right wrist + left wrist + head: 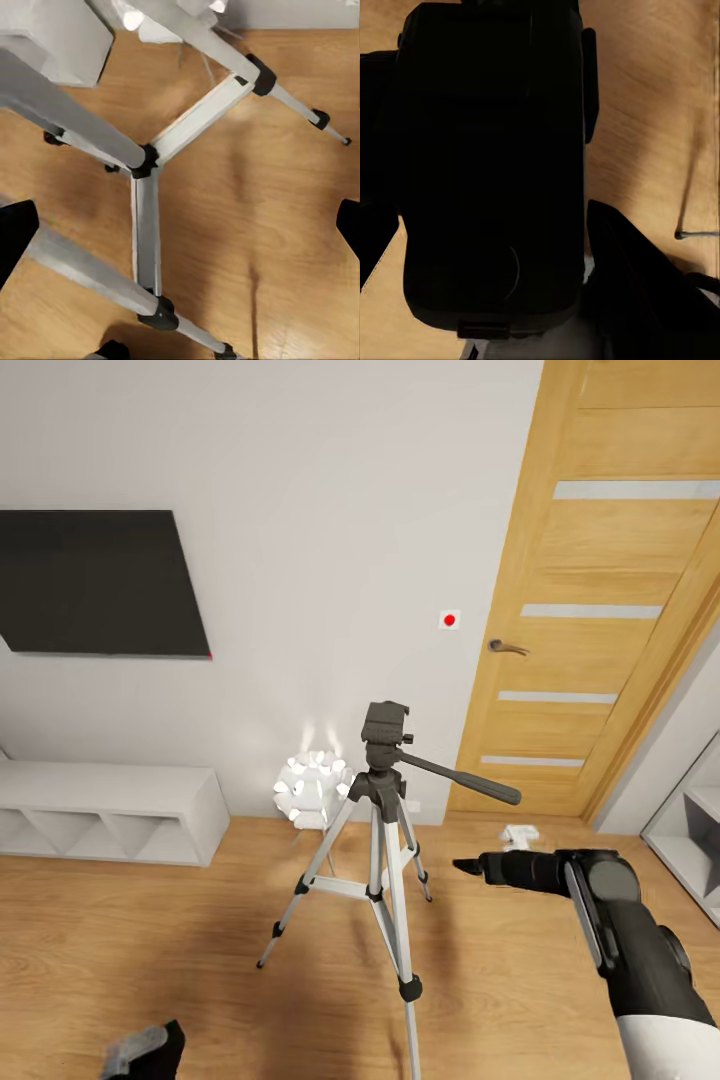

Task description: Attach the digital camera to the camera tripod in the bedroom.

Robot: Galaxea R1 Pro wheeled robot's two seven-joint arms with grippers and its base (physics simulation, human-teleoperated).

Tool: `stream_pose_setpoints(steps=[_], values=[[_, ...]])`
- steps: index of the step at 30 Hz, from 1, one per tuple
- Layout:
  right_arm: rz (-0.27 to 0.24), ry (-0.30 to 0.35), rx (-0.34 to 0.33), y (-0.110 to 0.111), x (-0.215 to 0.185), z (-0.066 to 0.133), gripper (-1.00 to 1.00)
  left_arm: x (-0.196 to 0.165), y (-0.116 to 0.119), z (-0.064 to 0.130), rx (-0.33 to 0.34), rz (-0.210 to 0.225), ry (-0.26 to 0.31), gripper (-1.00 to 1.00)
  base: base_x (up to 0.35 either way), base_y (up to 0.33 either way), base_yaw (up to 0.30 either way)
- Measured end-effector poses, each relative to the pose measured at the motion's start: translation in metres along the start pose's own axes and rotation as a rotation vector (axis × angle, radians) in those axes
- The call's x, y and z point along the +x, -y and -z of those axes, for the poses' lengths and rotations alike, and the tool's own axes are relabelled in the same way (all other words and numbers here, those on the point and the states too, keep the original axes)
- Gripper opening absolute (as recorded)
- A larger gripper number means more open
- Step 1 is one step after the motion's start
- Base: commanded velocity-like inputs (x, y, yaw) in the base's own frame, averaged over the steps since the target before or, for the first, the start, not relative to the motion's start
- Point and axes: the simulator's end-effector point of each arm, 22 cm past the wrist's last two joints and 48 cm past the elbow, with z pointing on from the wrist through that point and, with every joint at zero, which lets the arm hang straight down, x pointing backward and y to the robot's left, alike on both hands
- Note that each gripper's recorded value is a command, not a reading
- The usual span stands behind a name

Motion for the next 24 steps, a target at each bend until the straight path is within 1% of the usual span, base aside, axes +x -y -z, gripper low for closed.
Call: stream_pose_setpoints(steps=[1, 3, 4, 5, 6, 8, 10, 12, 14, 18, 22, 23, 24], values=[[0.041, 0.008, -0.077, -0.034, -0.008, -0.007, 1.00, -0.022, 0.011, 0.011, 0.033, -0.034, 0.007, -1.00, 0.000, 0.000, 0.000], [0.087, 0.006, -0.108, -0.052, -0.008, -0.014, 1.00, -0.032, 0.022, 0.016, 0.059, -0.048, 0.014, -1.00, 0.000, 0.000, 0.000], [0.127, 0.006, -0.134, -0.067, -0.008, -0.020, 1.00, -0.039, 0.030, 0.020, 0.077, -0.059, 0.019, -1.00, 0.000, 0.000, 0.000], [0.150, 0.005, -0.144, -0.074, -0.008, -0.023, 1.00, -0.041, 0.033, 0.022, 0.083, -0.065, 0.021, -1.00, 0.000, 0.000, 0.000], [0.184, 0.007, -0.161, -0.084, -0.008, -0.027, 1.00, -0.046, 0.038, 0.024, 0.095, -0.067, 0.026, -1.00, 0.000, 0.000, 0.000], [0.212, 0.012, -0.173, -0.091, -0.008, -0.031, 1.00, -0.050, 0.041, 0.026, 0.102, -0.064, 0.032, -1.00, 0.000, 0.000, 0.000], [0.239, 0.014, -0.190, -0.099, -0.007, -0.034, 1.00, -0.057, 0.046, 0.028, 0.113, -0.042, 0.045, -1.00, 0.000, 0.000, 0.000], [0.243, 0.010, -0.194, -0.101, -0.005, -0.036, 1.00, -0.058, 0.048, 0.028, 0.119, -0.031, 0.048, -1.00, 0.000, 0.000, 0.000], [0.240, -0.007, -0.200, -0.100, 0.001, -0.041, 1.00, -0.056, 0.056, 0.026, 0.130, -0.007, 0.047, -1.00, 0.000, 0.000, 0.000], [0.236, -0.018, -0.202, -0.098, 0.005, -0.043, 1.00, -0.052, 0.054, 0.023, 0.121, 0.003, 0.038, -1.00, 0.000, 0.000, 0.000], [0.202, -0.072, -0.200, -0.090, 0.027, -0.056, 1.00, -0.047, 0.051, 0.020, 0.114, 0.012, 0.028, -1.00, 0.000, 0.000, 0.000], [0.192, -0.093, -0.199, -0.085, 0.038, -0.063, 1.00, -0.045, 0.051, 0.020, 0.112, 0.013, 0.026, -1.00, 0.000, 0.000, 0.000], [0.189, -0.100, -0.199, -0.083, 0.043, -0.066, 1.00, -0.045, 0.051, 0.019, 0.112, 0.014, 0.025, -1.00, 0.000, 0.000, 0.000]])
